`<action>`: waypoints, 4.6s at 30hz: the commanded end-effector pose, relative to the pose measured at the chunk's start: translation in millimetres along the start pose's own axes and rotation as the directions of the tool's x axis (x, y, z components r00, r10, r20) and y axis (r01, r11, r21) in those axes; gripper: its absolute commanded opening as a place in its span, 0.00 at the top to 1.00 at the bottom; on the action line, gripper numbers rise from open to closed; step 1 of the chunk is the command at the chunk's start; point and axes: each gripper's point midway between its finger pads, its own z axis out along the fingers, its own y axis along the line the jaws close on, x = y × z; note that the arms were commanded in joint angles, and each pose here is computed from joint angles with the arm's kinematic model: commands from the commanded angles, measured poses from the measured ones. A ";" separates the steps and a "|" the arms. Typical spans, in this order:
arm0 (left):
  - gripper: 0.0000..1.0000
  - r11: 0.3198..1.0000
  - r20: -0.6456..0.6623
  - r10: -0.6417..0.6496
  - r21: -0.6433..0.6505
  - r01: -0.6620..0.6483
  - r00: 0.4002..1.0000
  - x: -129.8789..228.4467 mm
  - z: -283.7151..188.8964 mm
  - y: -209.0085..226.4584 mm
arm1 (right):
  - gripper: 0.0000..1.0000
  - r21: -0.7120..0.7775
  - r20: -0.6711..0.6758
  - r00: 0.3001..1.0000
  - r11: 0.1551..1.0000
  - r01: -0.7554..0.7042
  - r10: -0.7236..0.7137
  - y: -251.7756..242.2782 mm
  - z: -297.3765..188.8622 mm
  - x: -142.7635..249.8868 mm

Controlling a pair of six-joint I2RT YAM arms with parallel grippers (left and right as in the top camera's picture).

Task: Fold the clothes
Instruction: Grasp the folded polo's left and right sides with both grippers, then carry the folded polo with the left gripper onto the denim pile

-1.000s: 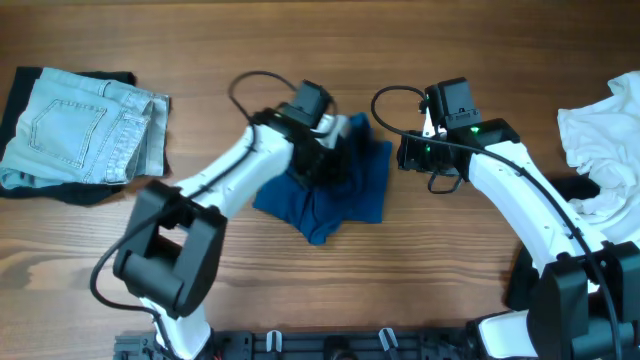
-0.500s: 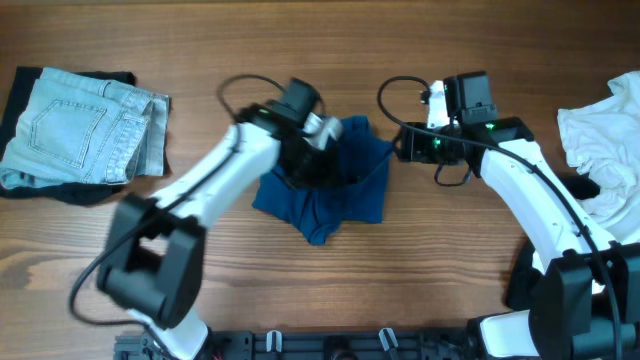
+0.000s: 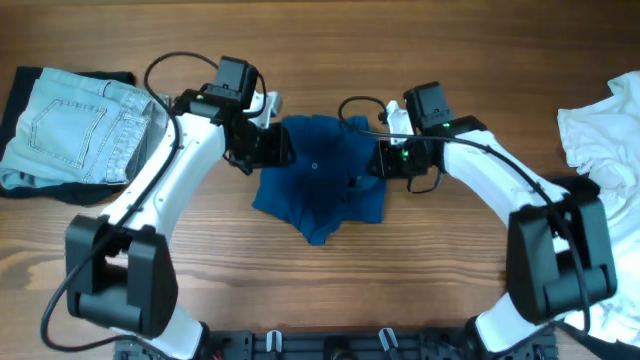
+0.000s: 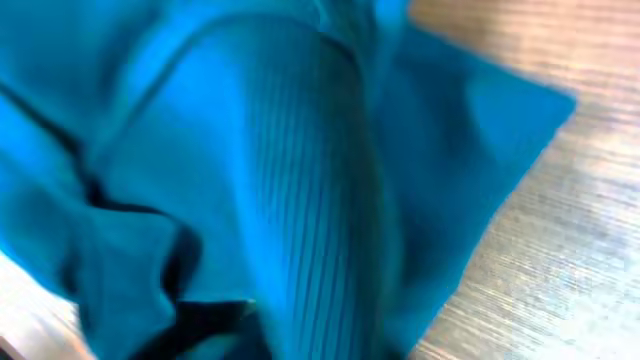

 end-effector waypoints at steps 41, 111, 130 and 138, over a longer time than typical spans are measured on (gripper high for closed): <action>0.96 0.990 -0.108 0.097 -0.092 -0.107 0.989 25.1 82.0 12.7 | 0.96 0.250 0.002 0.980 0.948 -0.195 0.201 -62.8 -54.1 33.3; 0.96 0.884 -0.154 -0.131 0.430 0.186 0.979 -21.6 84.3 -16.1 | 0.96 -0.102 -0.077 0.989 0.986 -0.131 0.123 -22.1 -8.5 25.9; 0.96 0.916 0.669 -0.400 0.317 0.246 0.626 -150.1 -183.3 225.6 | 0.96 -0.142 0.222 0.974 0.990 -0.019 0.050 26.2 -109.7 -2.3; 0.96 0.799 0.684 -0.529 0.200 0.568 0.503 -80.1 -202.0 339.7 | 0.96 -0.141 0.216 0.975 0.990 -0.022 0.052 25.9 -109.3 -0.8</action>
